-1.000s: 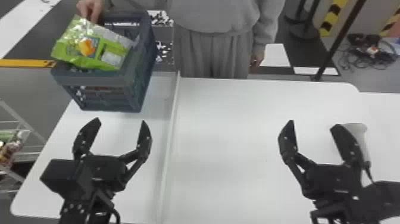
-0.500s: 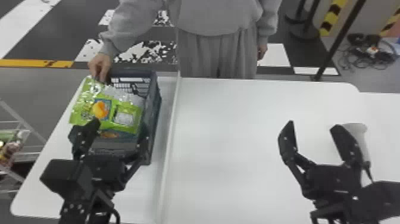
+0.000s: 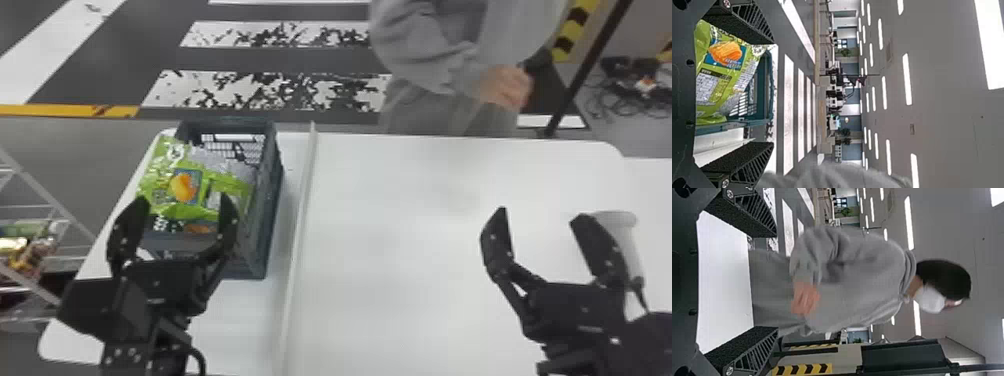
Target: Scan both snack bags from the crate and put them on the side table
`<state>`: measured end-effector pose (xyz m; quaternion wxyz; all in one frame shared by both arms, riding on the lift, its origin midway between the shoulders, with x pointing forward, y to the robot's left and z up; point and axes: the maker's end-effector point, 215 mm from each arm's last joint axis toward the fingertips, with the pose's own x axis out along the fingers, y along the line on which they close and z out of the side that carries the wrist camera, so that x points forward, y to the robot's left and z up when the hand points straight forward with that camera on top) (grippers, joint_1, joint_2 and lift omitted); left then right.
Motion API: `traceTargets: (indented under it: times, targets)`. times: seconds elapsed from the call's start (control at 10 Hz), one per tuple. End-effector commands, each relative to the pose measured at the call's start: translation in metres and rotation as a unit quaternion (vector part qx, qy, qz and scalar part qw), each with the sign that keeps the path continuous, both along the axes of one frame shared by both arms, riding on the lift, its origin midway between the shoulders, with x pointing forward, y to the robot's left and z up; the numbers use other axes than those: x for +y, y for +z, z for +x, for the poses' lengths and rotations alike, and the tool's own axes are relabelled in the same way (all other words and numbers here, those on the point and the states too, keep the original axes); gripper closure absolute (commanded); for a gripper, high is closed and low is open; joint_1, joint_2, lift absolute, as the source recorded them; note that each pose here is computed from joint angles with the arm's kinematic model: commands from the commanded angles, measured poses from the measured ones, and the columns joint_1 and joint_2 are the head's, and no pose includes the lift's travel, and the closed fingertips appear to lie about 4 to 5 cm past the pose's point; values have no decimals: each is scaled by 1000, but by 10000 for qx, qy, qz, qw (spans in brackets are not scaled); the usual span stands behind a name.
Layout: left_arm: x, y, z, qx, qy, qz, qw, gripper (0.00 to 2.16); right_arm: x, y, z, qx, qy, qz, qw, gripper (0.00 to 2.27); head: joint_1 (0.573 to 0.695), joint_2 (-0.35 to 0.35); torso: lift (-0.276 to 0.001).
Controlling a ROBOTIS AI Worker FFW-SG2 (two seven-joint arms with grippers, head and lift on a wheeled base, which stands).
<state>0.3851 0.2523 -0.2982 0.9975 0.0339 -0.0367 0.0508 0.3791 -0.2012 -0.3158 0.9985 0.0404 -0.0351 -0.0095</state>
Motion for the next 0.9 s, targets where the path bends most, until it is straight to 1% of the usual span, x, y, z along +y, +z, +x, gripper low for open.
traceTargets:
  times: [0.0, 0.1, 0.2, 0.3, 0.4, 0.5, 0.6, 0.7, 0.8]
  targets:
    - [12, 5, 0, -99, -52, 100, 9999, 73, 0, -2, 0, 18, 3, -4, 10000, 87, 695, 76, -87]
    - [25, 5, 4, -88, -77, 12, 9999, 100, 1, -2, 0, 20, 8, -1, 10000, 87, 695, 81, -87]
    - [43, -1, 9, 2, 64, 9, 10000, 134, 2, -4, 0, 44, 15, -4, 10000, 87, 695, 89, -87]
    - [62, -5, 14, 50, 187, -4, 9998, 137, 3, -4, 0, 52, 29, -4, 10000, 87, 695, 114, -87]
    - [81, -11, 21, 101, 258, -106, 9996, 151, 4, -6, 1, 77, 42, -4, 10000, 87, 695, 146, -87]
    - [98, -22, 29, 248, 366, -165, 9989, 178, 5, -8, 1, 115, 56, -20, 9999, 87, 695, 162, -87]
    - [107, -40, 37, 555, 375, -180, 9976, 178, 6, -8, 2, 115, 64, -25, 9999, 87, 695, 192, -87]
    - [115, -49, 44, 720, 326, -228, 9966, 178, 7, -9, 2, 145, 86, -53, 9998, 87, 695, 217, -87]
    - [124, -57, 51, 823, 359, -321, 9954, 178, 10, -11, 4, 171, 116, -71, 9998, 87, 695, 227, -87]
